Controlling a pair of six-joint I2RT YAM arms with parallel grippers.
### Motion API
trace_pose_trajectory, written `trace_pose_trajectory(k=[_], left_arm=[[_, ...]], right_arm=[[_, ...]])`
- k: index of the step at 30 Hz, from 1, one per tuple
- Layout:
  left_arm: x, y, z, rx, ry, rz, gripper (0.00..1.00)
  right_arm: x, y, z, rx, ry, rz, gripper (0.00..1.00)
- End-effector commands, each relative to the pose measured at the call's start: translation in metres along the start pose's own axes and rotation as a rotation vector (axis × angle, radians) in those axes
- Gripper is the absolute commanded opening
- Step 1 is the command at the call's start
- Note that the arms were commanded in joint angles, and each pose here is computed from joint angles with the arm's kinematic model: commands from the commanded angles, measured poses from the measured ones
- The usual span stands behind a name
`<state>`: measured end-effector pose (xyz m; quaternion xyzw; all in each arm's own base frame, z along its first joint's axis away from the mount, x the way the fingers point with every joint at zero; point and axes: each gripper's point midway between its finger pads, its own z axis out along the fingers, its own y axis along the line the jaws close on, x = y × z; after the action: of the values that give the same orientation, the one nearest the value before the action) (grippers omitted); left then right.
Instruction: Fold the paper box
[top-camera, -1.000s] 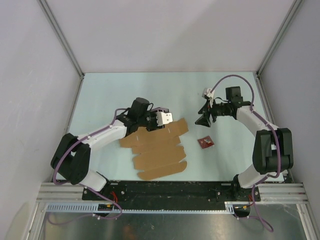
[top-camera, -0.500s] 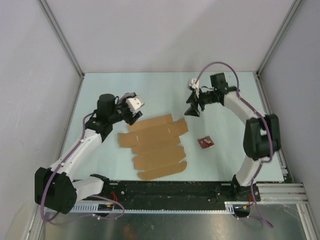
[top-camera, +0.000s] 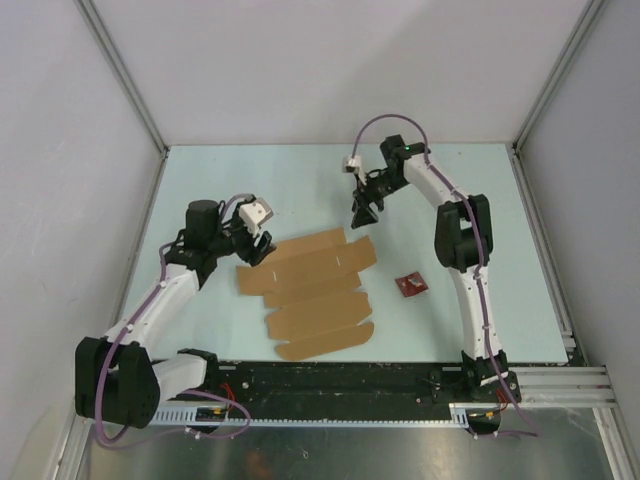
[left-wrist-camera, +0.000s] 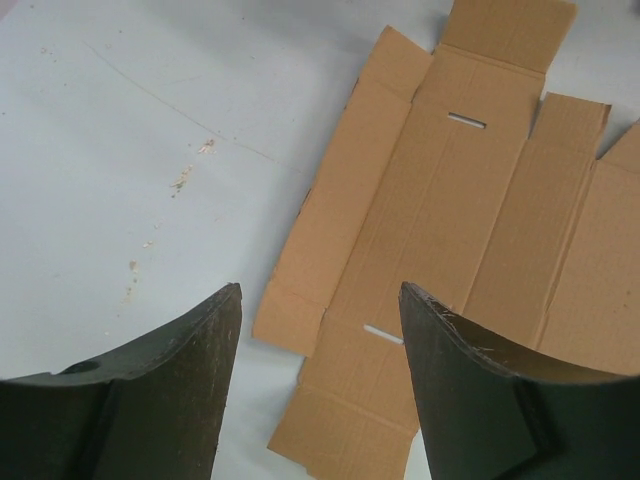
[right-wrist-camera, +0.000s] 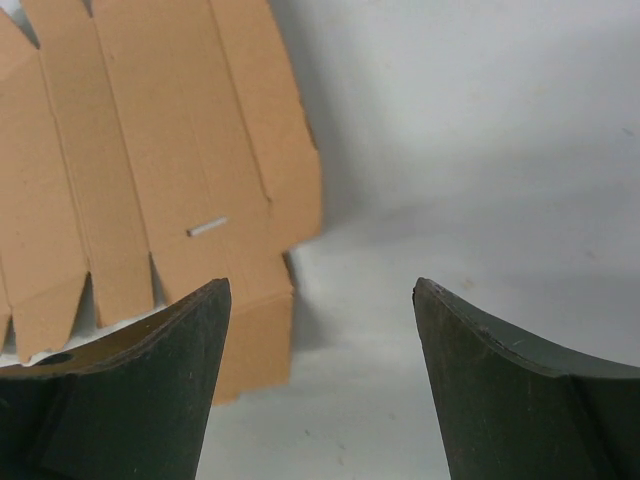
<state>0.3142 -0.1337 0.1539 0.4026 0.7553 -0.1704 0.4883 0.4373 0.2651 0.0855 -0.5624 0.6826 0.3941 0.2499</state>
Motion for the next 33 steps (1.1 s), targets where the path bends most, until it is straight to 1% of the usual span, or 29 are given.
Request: trace_pose_trajectory(k=[1, 8, 14, 23, 33], left_arm=[[-0.011, -0.007, 0.000, 0.047, -0.043, -0.029, 0.70], [-0.010, -0.010, 0.002, 0.069, -0.046, -0.039, 0.70], [-0.014, -0.010, 0.000, 0.065, -0.058, -0.033, 0.71], [-0.015, -0.011, -0.001, 0.065, -0.062, -0.034, 0.72], [-0.016, -0.012, -0.001, 0.073, -0.066, -0.034, 0.72]], right_arm=[[-0.019, 0.027, 0.023, -0.061, 0.039, -0.049, 0.80], [-0.017, 0.035, 0.048, -0.107, 0.058, -0.051, 0.80], [-0.015, 0.031, 0.067, -0.097, 0.081, -0.041, 0.80], [-0.023, 0.018, 0.078, -0.038, 0.102, -0.040, 0.81], [-0.008, 0.026, 0.093, -0.076, 0.161, -0.048, 0.80]])
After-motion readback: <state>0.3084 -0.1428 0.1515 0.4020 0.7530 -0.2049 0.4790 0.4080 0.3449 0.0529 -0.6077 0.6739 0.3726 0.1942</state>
